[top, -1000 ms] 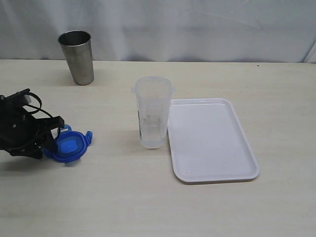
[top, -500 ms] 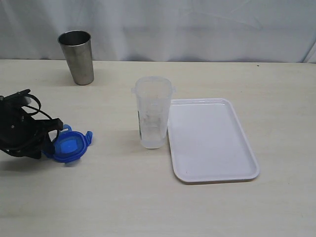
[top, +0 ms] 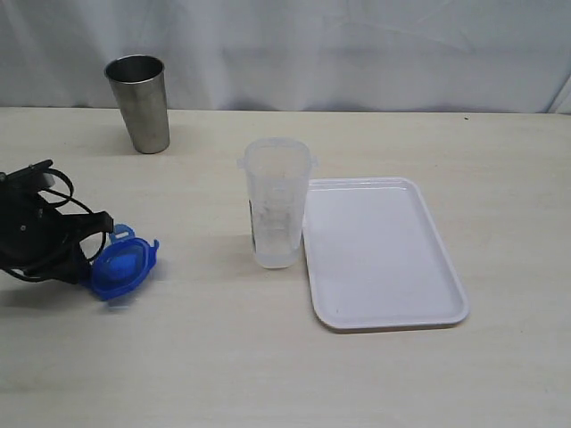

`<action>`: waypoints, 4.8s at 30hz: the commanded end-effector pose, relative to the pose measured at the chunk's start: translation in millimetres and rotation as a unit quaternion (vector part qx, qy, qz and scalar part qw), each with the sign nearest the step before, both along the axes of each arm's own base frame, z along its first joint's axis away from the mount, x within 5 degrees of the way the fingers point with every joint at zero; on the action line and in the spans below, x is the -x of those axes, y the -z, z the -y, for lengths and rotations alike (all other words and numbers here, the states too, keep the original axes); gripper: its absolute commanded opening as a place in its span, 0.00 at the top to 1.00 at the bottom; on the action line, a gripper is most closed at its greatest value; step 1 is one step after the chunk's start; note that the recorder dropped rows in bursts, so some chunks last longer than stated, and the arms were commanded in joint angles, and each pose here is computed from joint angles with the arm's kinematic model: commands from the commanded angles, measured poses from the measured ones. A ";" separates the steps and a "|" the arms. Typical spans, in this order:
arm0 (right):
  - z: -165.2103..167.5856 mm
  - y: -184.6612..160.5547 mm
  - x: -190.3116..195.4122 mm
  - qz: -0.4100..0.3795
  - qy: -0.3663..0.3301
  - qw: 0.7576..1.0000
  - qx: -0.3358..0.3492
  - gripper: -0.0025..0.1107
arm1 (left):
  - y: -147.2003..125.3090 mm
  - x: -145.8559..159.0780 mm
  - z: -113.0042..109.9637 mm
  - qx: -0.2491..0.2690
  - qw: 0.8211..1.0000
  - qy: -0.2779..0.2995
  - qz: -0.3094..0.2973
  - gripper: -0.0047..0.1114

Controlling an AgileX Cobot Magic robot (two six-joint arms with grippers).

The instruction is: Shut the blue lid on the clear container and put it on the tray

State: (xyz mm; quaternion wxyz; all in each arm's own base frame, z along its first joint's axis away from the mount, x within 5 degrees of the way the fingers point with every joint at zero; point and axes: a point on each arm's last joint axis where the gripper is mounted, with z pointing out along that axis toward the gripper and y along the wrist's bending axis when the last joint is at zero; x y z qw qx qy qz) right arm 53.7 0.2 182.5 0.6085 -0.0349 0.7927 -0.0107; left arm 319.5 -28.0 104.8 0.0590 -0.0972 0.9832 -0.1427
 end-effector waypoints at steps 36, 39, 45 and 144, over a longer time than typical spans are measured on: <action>-0.2 0.4 0.2 0.003 0.000 1.000 -0.004 0.94 | -139.1 14.9 39.9 -0.141 0.871 0.314 0.349 0.96; -0.2 0.4 0.2 0.003 0.000 1.000 -0.004 0.94 | -152.5 14.7 52.3 -0.169 0.838 0.327 0.403 0.96; -0.2 0.4 0.2 0.003 0.000 1.000 -0.004 0.94 | -173.2 7.9 71.5 -0.208 0.779 0.297 0.511 0.96; -0.2 0.4 0.2 0.003 0.000 1.000 -0.004 0.94 | -147.7 30.2 235.6 -0.492 0.489 0.463 0.552 0.96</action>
